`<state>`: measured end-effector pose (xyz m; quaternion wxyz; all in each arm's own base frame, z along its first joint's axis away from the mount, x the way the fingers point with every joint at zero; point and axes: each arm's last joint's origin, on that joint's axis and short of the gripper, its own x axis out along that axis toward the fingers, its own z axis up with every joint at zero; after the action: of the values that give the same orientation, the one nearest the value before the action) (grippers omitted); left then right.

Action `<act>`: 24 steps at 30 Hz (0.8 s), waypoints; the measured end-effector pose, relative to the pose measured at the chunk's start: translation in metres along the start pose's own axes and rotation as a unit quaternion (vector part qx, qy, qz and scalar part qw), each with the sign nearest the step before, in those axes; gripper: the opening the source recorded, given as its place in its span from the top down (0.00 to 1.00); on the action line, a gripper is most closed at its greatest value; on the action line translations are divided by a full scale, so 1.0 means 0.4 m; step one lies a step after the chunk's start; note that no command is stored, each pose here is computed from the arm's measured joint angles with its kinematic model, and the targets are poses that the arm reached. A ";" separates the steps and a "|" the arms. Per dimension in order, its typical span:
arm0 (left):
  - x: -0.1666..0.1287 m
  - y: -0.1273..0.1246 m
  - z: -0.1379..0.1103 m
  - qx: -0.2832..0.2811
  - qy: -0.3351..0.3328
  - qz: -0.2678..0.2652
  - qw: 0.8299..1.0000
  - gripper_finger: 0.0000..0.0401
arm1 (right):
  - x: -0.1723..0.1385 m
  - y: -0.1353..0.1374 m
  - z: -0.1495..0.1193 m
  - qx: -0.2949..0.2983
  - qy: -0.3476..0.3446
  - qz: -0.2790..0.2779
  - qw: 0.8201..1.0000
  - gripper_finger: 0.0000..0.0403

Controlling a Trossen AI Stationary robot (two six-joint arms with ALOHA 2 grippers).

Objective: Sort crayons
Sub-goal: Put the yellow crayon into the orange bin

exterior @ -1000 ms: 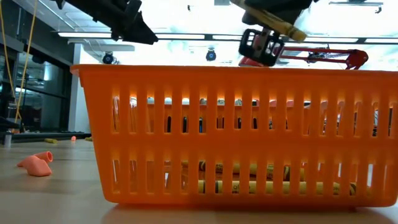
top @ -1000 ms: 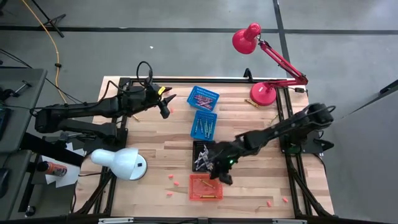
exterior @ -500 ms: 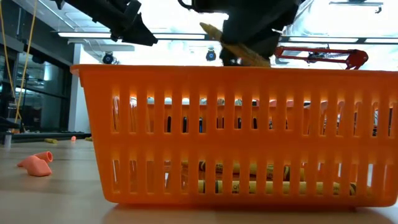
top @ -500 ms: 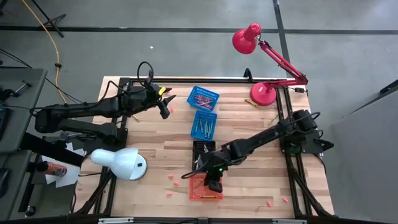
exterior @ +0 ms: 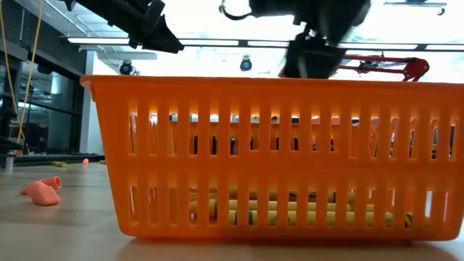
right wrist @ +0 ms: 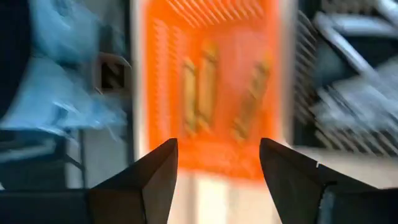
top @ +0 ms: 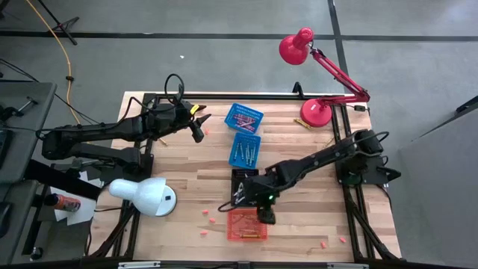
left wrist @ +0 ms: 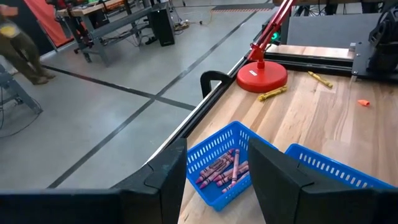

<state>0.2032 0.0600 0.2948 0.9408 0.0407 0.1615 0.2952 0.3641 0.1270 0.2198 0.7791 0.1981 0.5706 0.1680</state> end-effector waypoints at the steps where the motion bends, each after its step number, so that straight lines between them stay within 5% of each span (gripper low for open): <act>1: 0.000 0.000 0.000 -0.003 0.000 0.000 1.000 0.60 | -0.017 -0.004 -0.011 -0.004 0.013 -0.016 1.000 0.45; 8: 0.000 0.000 0.001 -0.050 -0.001 -0.001 0.999 0.60 | -0.138 -0.064 -0.152 -0.004 0.041 -0.079 0.996 0.44; 15: 0.000 0.000 0.008 -0.092 -0.016 -0.002 0.996 0.60 | -0.242 -0.166 -0.343 0.133 -0.107 -0.098 0.981 0.44; 19: 0.008 -0.006 0.030 -0.165 -0.059 -0.034 0.984 0.60 | -0.294 -0.198 -0.376 0.152 -0.290 -0.100 0.940 0.44; 24: 0.042 -0.037 0.061 -0.165 -0.130 -0.164 0.964 0.60 | -0.364 -0.218 -0.361 0.083 -0.504 -0.131 0.850 0.44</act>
<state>0.2323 0.0579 0.3106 0.9829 -0.1042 -0.0090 0.1514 0.1867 -0.0025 0.2570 0.9552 0.2425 0.1319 -0.1065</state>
